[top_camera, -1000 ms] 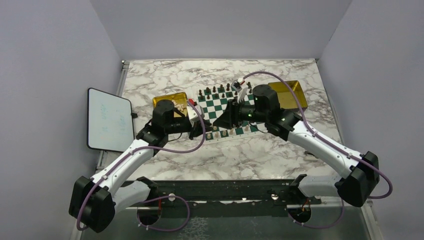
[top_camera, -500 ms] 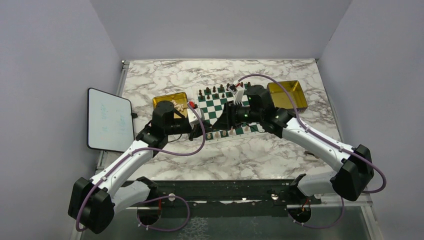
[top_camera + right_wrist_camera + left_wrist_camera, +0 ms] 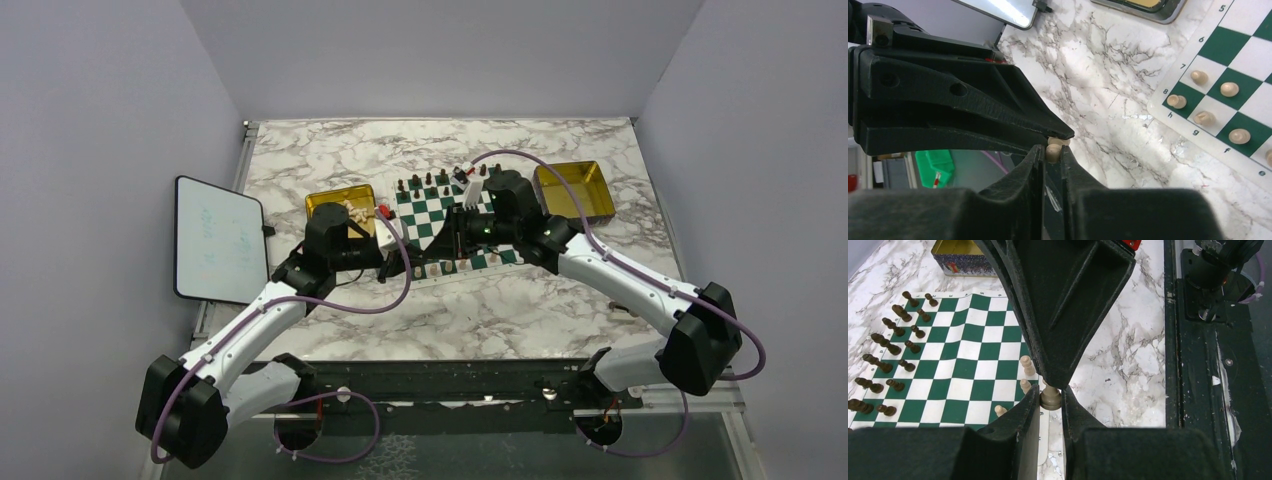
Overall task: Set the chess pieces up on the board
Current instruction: Place the chess piece on the chessboard.
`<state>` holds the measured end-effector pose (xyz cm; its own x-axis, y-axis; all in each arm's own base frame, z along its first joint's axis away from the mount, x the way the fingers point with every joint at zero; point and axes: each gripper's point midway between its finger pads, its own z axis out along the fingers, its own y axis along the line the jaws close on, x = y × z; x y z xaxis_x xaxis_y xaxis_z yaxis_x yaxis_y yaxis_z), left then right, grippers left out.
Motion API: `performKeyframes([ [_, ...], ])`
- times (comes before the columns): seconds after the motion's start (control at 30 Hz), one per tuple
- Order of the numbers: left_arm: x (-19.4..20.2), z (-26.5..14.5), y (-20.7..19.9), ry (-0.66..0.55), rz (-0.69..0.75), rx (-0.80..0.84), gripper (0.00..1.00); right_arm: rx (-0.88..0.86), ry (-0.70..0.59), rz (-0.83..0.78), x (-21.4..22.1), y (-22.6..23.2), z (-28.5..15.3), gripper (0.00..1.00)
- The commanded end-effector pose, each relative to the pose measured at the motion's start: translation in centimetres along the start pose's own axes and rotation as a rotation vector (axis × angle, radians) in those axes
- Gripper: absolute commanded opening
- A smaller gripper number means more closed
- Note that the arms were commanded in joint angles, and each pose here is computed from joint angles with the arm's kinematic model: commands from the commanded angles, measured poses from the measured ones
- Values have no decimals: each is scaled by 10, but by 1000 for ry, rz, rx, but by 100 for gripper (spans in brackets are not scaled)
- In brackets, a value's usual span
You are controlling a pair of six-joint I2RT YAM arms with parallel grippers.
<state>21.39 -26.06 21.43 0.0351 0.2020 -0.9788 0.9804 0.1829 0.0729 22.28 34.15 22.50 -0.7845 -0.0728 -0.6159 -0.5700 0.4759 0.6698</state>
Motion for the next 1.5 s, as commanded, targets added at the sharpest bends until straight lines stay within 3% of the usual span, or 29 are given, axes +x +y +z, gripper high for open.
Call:
performKeyframes([
  [0.0,-7,-1,-7,-27,37,30,9,-19,-29,-25,-9,4,3,14],
  [0.1,-6,-1,-5,-24,29,19,14,-9,-29,-38,-8,1,2,7],
  [0.3,-4,-1,-1,-12,-12,-12,58,142,-74,-78,-16,-22,-7,3],
  [0.57,-1,-3,4,10,-73,-67,71,421,-114,-157,-32,-65,-34,3],
  [0.6,-1,-4,7,15,-82,-81,76,456,-112,-164,-32,-73,-38,3],
  [0.63,-1,-4,9,19,-93,-98,92,492,-111,-165,-33,-80,-41,3],
  [0.67,-1,-5,13,21,-101,-120,98,525,-106,-165,-33,-89,-45,3],
  [0.77,-2,-8,25,30,-163,-204,99,641,-99,-153,-33,-119,-57,3],
  [0.87,2,-15,50,62,-333,-385,99,738,-91,-134,-32,-147,-66,3],
  [0.97,19,-23,65,188,-454,-502,99,839,-67,-115,-32,-175,-74,3],
  [1.1,40,-24,67,324,-500,-513,99,922,-14,-77,-26,-209,-76,3],
  [1.47,63,-47,76,373,-498,-670,99,1030,58,67,-5,-270,-96,3],
])
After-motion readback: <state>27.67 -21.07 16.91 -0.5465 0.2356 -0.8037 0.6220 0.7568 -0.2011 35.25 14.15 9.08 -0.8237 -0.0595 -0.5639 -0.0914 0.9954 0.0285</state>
